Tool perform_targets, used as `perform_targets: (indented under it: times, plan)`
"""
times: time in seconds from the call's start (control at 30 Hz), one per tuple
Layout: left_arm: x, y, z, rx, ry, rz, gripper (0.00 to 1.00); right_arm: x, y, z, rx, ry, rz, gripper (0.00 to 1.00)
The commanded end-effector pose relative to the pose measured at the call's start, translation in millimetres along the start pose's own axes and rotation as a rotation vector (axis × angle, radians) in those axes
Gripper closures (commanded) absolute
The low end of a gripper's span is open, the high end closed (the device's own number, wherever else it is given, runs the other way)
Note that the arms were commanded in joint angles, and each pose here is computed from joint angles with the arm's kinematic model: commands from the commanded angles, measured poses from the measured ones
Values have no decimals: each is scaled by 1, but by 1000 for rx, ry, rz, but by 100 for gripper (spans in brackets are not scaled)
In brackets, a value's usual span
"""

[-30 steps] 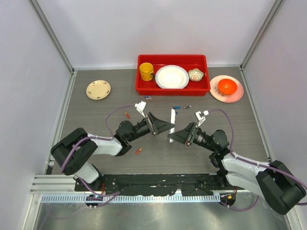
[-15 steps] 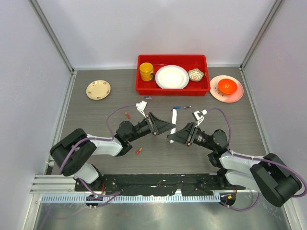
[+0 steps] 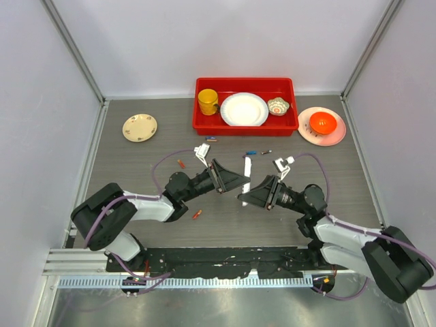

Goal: Load the batteries into the remote control
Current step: Pick up the remote control from the center of the board.

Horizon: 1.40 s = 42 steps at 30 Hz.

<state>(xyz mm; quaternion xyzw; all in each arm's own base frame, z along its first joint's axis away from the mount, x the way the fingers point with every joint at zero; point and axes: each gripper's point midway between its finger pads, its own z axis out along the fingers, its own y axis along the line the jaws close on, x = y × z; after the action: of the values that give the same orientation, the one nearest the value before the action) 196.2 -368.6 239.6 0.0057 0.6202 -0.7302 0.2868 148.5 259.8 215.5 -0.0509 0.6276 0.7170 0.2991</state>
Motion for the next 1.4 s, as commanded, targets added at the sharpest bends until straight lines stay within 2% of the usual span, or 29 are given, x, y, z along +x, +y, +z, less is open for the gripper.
perform_targets:
  times: [0.0,0.03,0.07,0.1,0.3,0.4,0.43,0.47,0.5,0.53,0.57,0.63,0.8,0.83,1.03,1.2,1.37]
  plan:
    - [-29,-62,-3,247,-95,89,33,1,17,1,-6,68,-173,85]
    - [-34,-59,-5,238,-105,90,31,1,15,1,15,78,-194,85]
    - [-36,-57,-6,232,-113,92,1,7,2,-3,91,115,-158,85]
    - [-39,-56,-7,228,-123,96,0,1,13,-2,74,112,-245,85]
    - [-64,-45,-20,179,-203,128,0,-2,8,-7,215,191,-299,87]
    - [-74,-29,-30,88,-245,156,0,-8,1,-10,308,214,-345,88]
    - [-74,-7,-30,-14,-232,147,0,-17,-7,-11,372,186,-360,89]
    - [-82,-11,-32,-55,-263,172,0,-14,-19,-18,443,221,-368,89]
    - [-93,-8,-26,-124,-268,264,0,-23,-14,-16,469,209,-393,89]
    - [-77,46,-38,-414,-181,229,0,-33,-23,-20,544,183,-416,90]
    - [-78,59,-47,-611,-144,353,0,-40,-27,-23,609,188,-450,90]
    - [-91,56,-50,-707,-166,439,0,-46,-28,-27,665,194,-484,91]
    - [-97,46,-49,-663,-244,388,0,-66,-31,-37,812,172,-561,92]
    - [-98,35,-43,-607,-255,384,0,-66,-33,-37,830,179,-567,92]
    - [-86,37,-18,-541,-197,338,0,-60,-33,-35,846,197,-584,93]
    - [-83,10,5,-415,-223,350,0,-57,-35,-36,853,205,-584,93]
    - [-75,-3,18,-357,-207,358,0,-56,-38,-39,872,205,-585,93]
